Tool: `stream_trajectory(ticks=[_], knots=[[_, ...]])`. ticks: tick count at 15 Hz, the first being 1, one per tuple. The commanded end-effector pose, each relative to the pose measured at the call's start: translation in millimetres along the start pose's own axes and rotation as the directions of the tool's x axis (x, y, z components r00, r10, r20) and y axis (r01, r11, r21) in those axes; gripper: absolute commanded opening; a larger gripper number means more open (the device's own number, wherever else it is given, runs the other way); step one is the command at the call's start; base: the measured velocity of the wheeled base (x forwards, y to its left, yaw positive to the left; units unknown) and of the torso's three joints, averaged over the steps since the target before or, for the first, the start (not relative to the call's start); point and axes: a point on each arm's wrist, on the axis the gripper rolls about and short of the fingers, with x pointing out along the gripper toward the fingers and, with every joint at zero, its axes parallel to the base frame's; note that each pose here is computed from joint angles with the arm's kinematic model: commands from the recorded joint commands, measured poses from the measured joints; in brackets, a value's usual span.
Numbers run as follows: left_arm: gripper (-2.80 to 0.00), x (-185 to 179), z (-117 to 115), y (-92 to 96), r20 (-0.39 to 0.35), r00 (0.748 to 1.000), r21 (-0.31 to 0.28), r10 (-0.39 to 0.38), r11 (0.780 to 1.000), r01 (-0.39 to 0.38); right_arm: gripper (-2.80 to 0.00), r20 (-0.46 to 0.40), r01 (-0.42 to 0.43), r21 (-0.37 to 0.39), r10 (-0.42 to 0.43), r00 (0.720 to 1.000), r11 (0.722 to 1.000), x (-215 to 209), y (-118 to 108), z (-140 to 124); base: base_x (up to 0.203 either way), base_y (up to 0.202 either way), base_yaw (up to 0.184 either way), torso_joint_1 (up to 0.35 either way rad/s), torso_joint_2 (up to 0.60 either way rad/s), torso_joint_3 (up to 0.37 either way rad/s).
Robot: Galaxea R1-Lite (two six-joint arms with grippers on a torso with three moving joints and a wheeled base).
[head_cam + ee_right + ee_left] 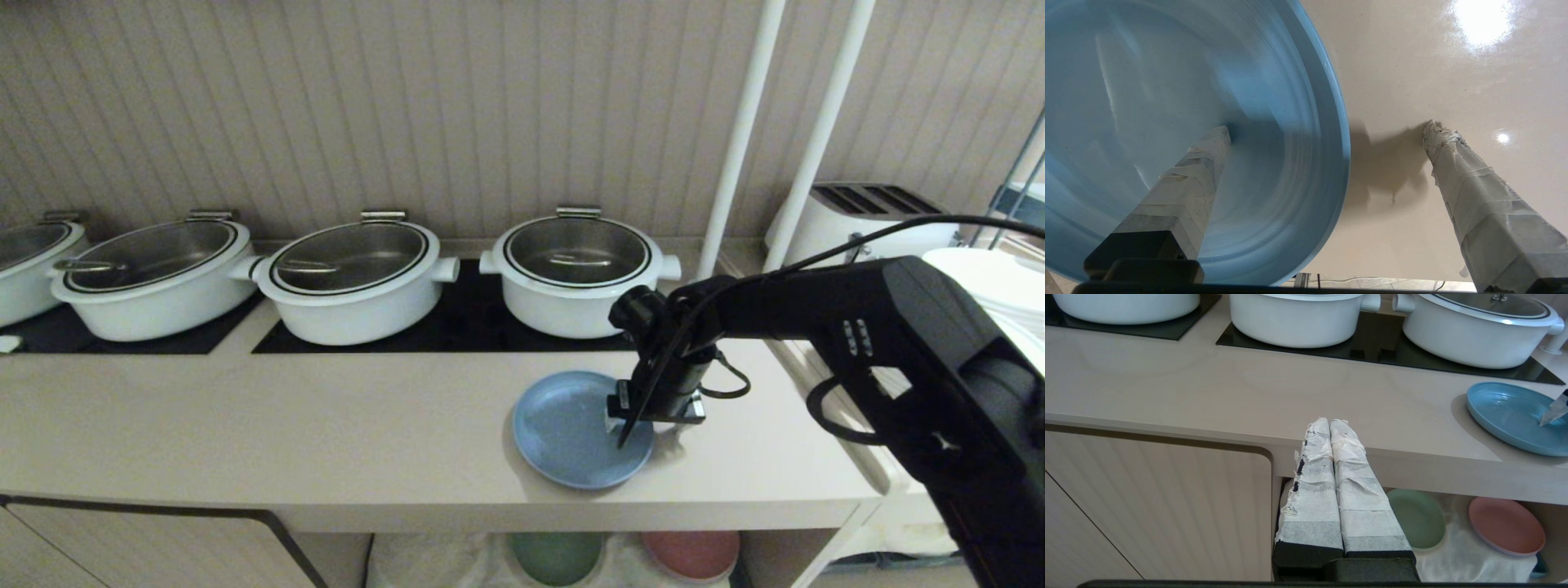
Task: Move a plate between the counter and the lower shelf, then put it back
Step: Pick up the plate
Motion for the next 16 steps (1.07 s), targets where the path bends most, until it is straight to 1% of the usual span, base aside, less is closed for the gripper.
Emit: stream_trajectory(ticks=[1,6,7,16], knots=[[-2.8,-0.1,0.3,0.0,0.002,1.0,-0.001,0.0,1.0,0.0,0.0,-0.01,0.005,0.002,-0.005,1.0,1.0,1.1,-0.3,-1.2,0.0,0.0,0.0,0.0,0.0,0.0],[-2.8,0.0,-0.1,0.0,0.0,1.0,-0.001,0.001,1.0,-0.001,0.0,-0.016,0.007,0.001,-0.007,1.0,1.0,2.7,-0.5,-1.8,0.0,0.0,0.0,0.0,0.0,0.0],[-2.8,0.0,0.1,0.0,0.001,1.0,-0.001,0.001,1.0,-0.001,-2.8,-0.013,0.005,0.001,-0.005,1.0,1.0,3.2,-0.2,-1.4,0.0,0.0,0.0,0.0,0.0,0.0],[-2.8,-0.1,0.3,0.0,0.001,1.0,-0.001,0.0,1.0,0.0,-2.8,-0.016,0.008,0.003,-0.008,1.0,1.0,2.6,-0.5,-1.8,0.0,0.0,0.0,0.0,0.0,0.0]])
